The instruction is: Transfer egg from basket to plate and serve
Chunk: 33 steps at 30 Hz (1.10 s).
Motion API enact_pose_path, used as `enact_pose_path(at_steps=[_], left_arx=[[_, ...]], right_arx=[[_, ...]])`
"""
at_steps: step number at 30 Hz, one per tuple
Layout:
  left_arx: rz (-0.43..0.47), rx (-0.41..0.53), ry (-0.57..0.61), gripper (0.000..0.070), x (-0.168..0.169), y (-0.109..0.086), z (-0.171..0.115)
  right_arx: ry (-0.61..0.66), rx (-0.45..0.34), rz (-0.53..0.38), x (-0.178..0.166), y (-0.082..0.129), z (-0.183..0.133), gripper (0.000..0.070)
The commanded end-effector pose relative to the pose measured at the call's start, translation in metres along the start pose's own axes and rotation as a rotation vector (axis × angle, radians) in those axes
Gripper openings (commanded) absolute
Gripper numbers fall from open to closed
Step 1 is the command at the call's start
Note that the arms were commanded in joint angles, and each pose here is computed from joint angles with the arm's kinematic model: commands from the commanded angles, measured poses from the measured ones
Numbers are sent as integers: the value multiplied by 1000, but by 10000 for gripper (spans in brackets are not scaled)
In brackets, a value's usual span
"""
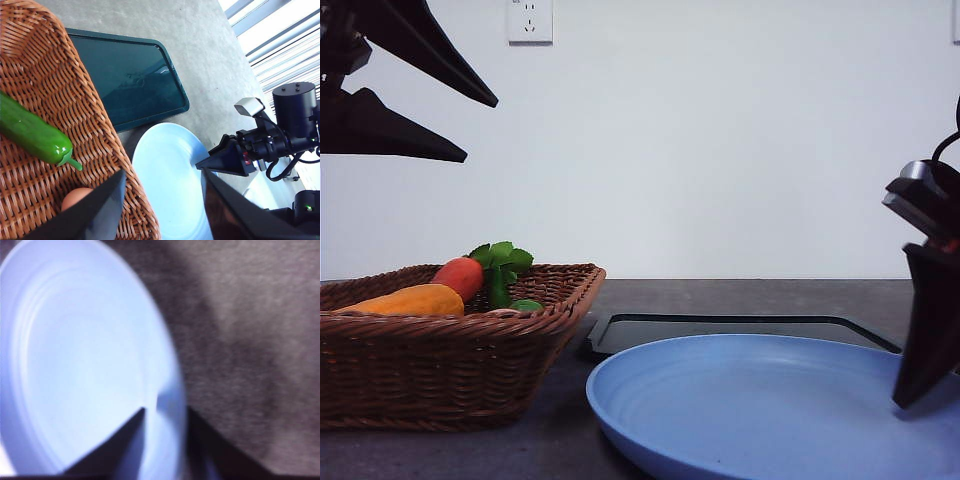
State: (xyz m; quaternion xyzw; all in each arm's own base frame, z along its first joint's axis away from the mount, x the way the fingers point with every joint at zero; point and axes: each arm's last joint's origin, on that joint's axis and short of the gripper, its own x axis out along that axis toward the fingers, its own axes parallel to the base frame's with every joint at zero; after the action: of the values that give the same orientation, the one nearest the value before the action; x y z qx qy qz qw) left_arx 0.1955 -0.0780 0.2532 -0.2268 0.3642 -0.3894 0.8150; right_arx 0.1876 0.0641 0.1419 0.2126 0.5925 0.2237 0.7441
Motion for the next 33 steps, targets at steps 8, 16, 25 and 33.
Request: enact_pose_path(at_steps=[8,16,25,33], left_arx=[[-2,-5,9,459,2,-2,2],[138,-44,127,462,12,-6,-16],[263,-19,211,459,37,-11,-25],[338,-33,297,458,67,3,-29]], right_arx=[[-42,2,17,-8,6,1,0],[-165,-4,8,-36,13,-5,0],[-386,8,-67,-70,12,-8,0],[-496,12,-76,-89,12,-11,0]])
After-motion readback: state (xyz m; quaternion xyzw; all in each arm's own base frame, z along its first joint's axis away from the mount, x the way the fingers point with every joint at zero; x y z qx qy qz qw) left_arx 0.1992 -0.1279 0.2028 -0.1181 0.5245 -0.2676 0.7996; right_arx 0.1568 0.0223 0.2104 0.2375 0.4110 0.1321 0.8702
